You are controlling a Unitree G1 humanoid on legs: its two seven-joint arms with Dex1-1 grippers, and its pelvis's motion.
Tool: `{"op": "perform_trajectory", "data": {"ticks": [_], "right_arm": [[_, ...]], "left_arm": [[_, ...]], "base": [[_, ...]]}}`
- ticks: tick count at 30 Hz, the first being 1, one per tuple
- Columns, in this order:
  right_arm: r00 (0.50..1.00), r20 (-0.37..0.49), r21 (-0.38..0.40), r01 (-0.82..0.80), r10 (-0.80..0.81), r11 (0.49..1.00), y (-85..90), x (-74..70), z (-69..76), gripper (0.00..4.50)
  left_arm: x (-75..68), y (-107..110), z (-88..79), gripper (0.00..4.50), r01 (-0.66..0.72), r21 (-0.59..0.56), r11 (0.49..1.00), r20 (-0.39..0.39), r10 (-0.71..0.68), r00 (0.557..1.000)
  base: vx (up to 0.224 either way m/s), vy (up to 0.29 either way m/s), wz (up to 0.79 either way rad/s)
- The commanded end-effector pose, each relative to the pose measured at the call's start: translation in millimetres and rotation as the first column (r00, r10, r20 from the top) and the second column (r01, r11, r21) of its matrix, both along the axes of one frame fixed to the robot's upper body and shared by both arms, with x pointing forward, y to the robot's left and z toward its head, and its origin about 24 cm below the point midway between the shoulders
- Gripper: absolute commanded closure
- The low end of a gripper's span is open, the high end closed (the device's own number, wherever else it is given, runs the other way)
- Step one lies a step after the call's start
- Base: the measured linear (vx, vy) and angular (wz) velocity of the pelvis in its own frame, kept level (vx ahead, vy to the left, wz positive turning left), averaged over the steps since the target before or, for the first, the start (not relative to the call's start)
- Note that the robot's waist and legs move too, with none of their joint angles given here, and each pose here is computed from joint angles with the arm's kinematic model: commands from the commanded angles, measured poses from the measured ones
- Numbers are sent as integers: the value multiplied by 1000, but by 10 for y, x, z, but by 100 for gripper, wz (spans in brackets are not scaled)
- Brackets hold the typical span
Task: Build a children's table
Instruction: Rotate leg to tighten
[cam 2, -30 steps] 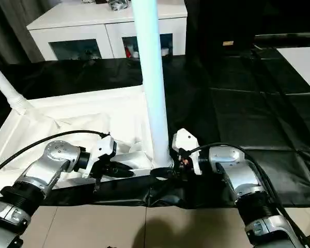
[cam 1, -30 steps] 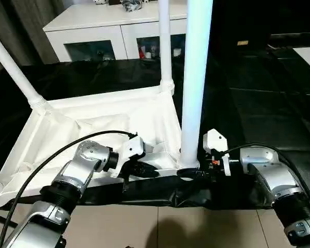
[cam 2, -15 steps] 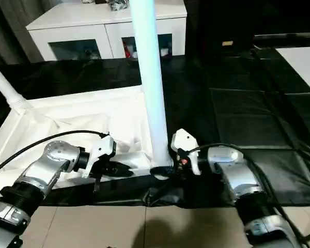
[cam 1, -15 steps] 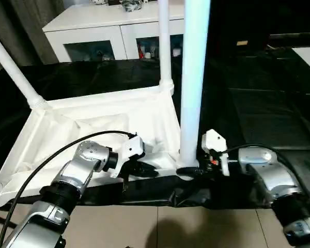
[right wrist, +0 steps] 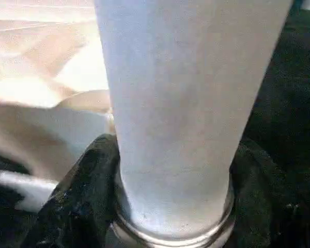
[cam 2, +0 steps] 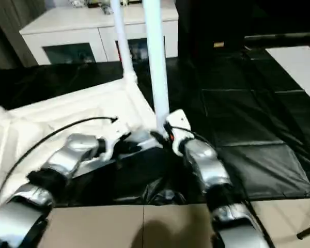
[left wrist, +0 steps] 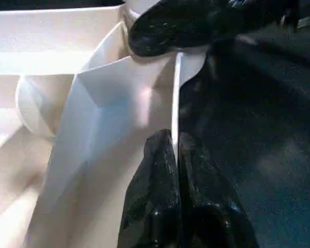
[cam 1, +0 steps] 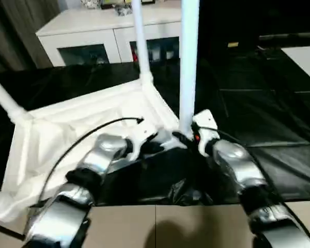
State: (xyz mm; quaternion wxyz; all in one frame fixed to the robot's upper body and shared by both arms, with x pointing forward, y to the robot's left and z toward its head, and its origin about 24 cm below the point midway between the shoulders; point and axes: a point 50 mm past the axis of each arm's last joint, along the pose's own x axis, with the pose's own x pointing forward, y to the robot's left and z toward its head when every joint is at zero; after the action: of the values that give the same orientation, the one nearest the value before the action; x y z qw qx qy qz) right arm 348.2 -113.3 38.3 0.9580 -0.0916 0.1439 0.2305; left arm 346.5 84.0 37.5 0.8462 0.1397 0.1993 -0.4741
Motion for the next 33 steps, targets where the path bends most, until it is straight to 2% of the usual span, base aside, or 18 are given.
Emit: {"op": "perform_trajectory", "data": {"ticks": [1,4,7,8,9,11,12,15,16,21,22,24,25,26,28,31,33], "right_arm": [[991,-134,-61,-4,-4,998,229,-140,-320,184],[990,-108,-105,82,-93,991,270,-66,-294,184],[990,-97,-76,94,-101,993,285,-43,-264,184],[991,-91,-53,95,-100,994,290,-36,-247,128],[991,-80,-19,102,-103,995,288,-24,-220,114],[994,-63,42,95,-93,995,280,-12,-171,108],[994,-55,44,98,-96,994,265,-9,-160,97],[993,44,36,109,-111,993,105,11,-43,71],[993,44,36,109,-111,993,105,11,-43,63],[990,103,44,-105,100,994,-155,-170,107,63],[974,109,24,-204,201,979,-254,-283,147,63],[951,106,-13,-290,290,957,-364,-405,174,63],[940,96,-33,-326,328,945,-438,-472,183,63],[929,86,-51,-357,360,933,-502,-535,193,58],[919,58,-39,-389,391,920,-582,-623,202,56],[912,28,-35,-408,409,912,-627,-683,179,56],[907,11,-38,-420,421,907,-615,-720,154,56]], "left_arm": [[104,16,-18,450,-200,27,979,40,199,979],[130,-116,15,450,-216,3,976,64,216,974],[126,-156,26,450,-191,-7,982,69,191,979],[121,-169,28,450,-177,-9,984,69,177,982],[113,-176,21,450,-163,-9,987,65,163,984],[98,-182,6,450,-136,-9,991,66,136,988],[96,-181,4,450,-132,-9,991,67,132,989],[86,-176,1,450,-104,-14,994,79,105,991],[86,-176,1,450,-104,-14,994,79,105,991],[88,-198,57,450,-61,-48,997,135,67,989],[112,-201,111,450,-72,-76,995,174,84,981],[147,-192,190,450,-85,-130,988,195,110,975],[161,-179,233,450,-79,-160,984,190,110,976],[176,-161,284,422,-69,-191,979,189,105,976],[188,-102,351,406,-44,-214,976,189,86,978],[158,-3,379,385,10,-211,978,169,27,985],[74,129,354,368,75,-180,981,126,-53,991]], "base": [[0,0,0],[0,0,0],[0,0,0],[0,0,0],[0,0,0],[0,0,0],[0,0,0],[0,0,0],[0,0,0],[0,0,0],[0,0,0],[0,0,0],[0,0,0],[0,0,0],[0,0,0],[0,0,0],[0,0,0]]}}
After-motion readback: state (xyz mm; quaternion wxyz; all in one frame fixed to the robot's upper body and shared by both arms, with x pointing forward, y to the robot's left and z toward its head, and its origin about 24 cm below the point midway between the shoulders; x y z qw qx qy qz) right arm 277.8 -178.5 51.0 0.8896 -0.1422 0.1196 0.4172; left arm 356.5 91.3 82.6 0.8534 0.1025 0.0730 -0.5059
